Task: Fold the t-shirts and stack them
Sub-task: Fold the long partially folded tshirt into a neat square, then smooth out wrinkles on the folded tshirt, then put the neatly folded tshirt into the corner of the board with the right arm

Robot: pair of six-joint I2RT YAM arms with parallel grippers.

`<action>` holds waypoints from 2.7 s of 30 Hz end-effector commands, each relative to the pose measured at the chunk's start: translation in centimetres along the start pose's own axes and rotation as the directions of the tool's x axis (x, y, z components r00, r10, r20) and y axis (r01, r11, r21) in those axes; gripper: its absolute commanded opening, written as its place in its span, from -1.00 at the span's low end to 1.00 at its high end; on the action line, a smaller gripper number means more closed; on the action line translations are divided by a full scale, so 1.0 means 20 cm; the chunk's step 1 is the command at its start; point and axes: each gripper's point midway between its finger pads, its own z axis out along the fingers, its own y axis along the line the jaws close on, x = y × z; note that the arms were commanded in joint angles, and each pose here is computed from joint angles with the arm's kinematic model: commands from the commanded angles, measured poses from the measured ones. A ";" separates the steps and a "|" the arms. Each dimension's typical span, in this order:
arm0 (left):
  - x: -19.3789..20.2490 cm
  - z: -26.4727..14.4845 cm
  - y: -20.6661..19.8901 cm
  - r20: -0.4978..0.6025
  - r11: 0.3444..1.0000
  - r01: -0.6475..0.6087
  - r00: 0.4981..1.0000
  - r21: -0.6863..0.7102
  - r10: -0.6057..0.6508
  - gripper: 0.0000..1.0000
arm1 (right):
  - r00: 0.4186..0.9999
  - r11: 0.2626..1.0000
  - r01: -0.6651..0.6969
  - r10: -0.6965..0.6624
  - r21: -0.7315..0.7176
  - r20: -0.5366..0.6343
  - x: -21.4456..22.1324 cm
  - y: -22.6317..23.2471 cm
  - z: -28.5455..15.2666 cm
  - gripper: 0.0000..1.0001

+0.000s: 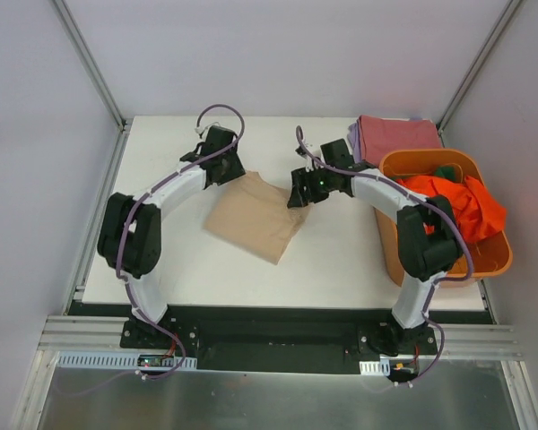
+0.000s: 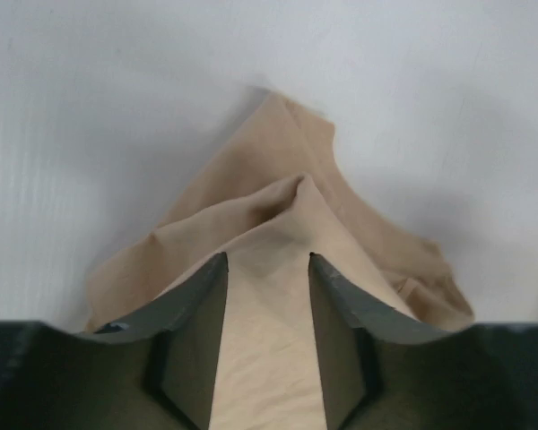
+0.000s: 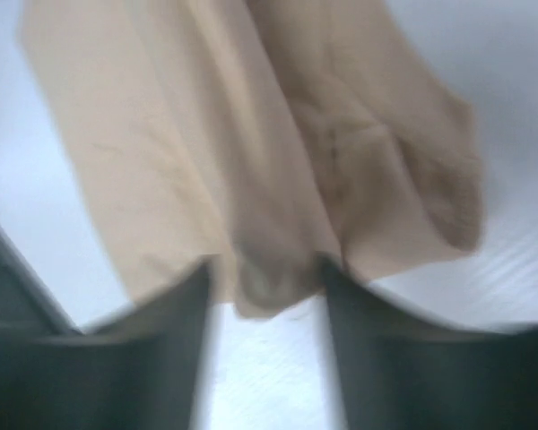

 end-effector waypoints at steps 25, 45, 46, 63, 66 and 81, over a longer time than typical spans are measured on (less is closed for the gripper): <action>0.10 0.37 -0.14 -0.263 0.963 0.021 0.963 0.268 0.052 0.98 | 0.974 0.949 -0.195 0.217 -0.249 0.065 -0.08 0.22 0.20 0.91; 0.27 -0.28 0.24 -0.120 0.987 0.017 0.993 0.159 0.003 0.98 | 0.967 0.965 -0.049 -0.019 0.258 0.254 -0.05 0.03 -0.30 0.91; 0.25 -0.32 0.26 -0.092 0.989 0.015 0.996 0.148 -0.001 0.98 | 0.946 0.950 -0.077 -0.026 0.303 0.322 -0.10 0.02 -0.37 0.91; 0.52 -0.43 0.50 -0.155 0.994 0.104 0.983 0.040 -0.096 0.98 | 0.998 0.936 -0.063 0.058 0.346 0.024 0.07 -0.08 -0.03 0.91; 0.65 -0.40 0.52 -0.253 0.991 0.128 0.961 0.036 -0.115 0.85 | 0.996 0.923 -0.087 0.089 0.375 0.011 0.11 -0.12 0.00 0.91; 0.86 -0.28 0.51 -0.416 0.983 0.175 0.898 0.045 -0.141 -0.41 | 0.991 0.911 -0.069 0.109 0.407 -0.077 0.26 -0.12 0.17 0.93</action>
